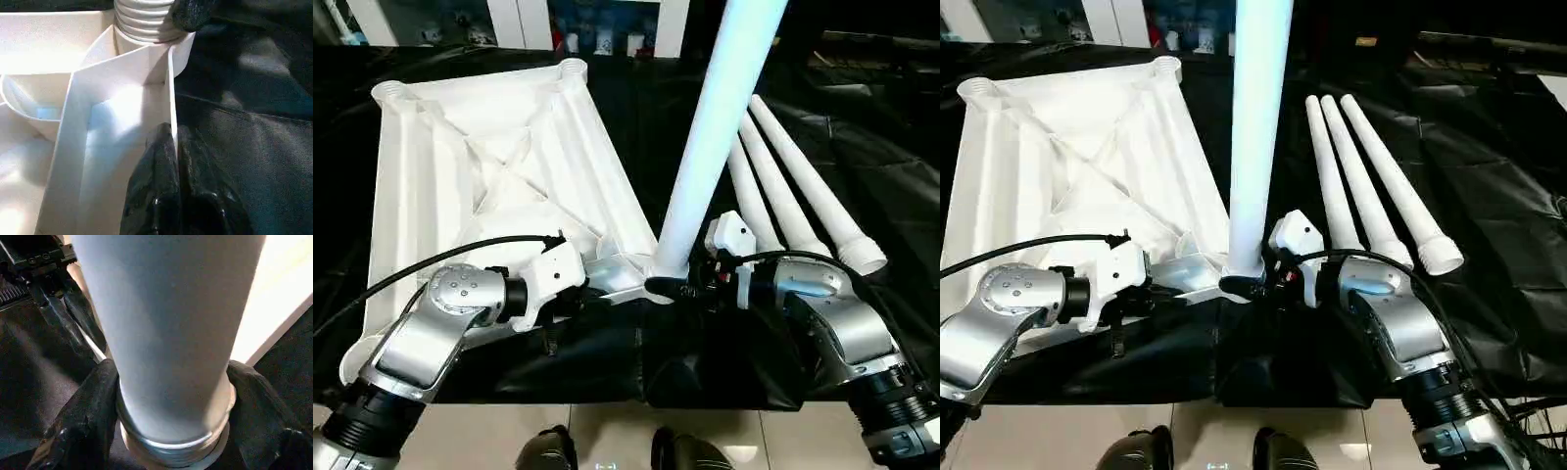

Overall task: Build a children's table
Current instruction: Rotate leg to tighten

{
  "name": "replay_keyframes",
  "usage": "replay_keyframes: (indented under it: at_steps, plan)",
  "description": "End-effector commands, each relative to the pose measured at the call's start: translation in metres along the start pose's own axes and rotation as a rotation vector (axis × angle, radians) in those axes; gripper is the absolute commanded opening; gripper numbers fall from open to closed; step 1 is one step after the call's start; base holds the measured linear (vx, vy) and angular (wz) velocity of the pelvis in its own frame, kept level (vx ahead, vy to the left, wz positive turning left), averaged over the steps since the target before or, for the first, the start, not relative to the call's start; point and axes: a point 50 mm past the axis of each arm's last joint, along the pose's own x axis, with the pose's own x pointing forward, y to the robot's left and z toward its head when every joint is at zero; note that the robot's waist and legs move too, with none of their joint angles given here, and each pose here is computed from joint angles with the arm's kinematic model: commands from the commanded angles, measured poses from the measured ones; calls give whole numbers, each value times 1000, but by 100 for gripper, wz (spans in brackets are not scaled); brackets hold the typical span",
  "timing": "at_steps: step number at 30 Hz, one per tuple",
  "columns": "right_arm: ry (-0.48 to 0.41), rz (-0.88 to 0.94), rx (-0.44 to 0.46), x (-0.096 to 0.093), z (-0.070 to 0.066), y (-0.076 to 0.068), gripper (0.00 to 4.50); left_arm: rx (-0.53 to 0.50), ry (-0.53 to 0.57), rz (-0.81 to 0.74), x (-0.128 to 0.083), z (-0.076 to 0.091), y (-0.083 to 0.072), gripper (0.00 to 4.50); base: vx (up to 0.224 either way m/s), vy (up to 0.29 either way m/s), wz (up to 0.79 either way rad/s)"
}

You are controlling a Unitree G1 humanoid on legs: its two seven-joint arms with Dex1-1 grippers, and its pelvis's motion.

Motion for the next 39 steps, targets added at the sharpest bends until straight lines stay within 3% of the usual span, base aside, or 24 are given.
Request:
replay_keyframes:
  at_steps: [1, 5, 6, 11, 22, 25, 26, 29, 32, 35, 37, 39]
  plan:
    - [6, 51, 27, 3, -7, 9, 275, 28, -85, -56, 6, 11, -7, 0, 0, 0, 0]
    - [5, 49, 39, 4, -10, 10, 274, 26, -85, -55, 6, 10, -6, 0, 0, 0, 0]
    - [-18, 36, 86, 4, -13, 10, 274, 24, -84, -55, 5, 10, -6, 0, 0, 0, 0]
    - [-19, 12, 126, 5, -23, 12, 273, 20, -86, -54, 5, 9, -6, 0, 0, 0, 0]
    - [18, 16, 116, 6, -31, 14, 273, 28, -60, -65, 3, 5, -6, 0, 0, 0, 0]
    - [42, -154, 135, 14, -42, 4, 273, -12, 2, 30, 6, -5, 1, 0, 0, 0, 0]
    - [46, -283, 168, 19, -48, -4, 273, -42, 21, 84, 9, -9, 5, 0, 0, 0, 0]
    - [41, -404, 231, 26, -55, -9, 272, -96, 23, 155, 16, -12, 10, 0, -35, 0, -5]
    - [54, -616, 377, 43, -65, -15, 272, -209, 47, 265, 34, -14, 16, 0, 0, 0, 0]
    - [70, -693, 438, 53, -69, -16, 272, -266, 63, 314, 45, -13, 17, 0, -17, 5, -4]
    - [76, -781, 547, 70, -69, -16, 272, -336, 85, 376, 62, -9, 17, 0, 0, 0, 0]
    - [76, -795, 566, 73, -69, -16, 272, -345, 84, 384, 66, -7, 17, 0, 0, 0, 0]
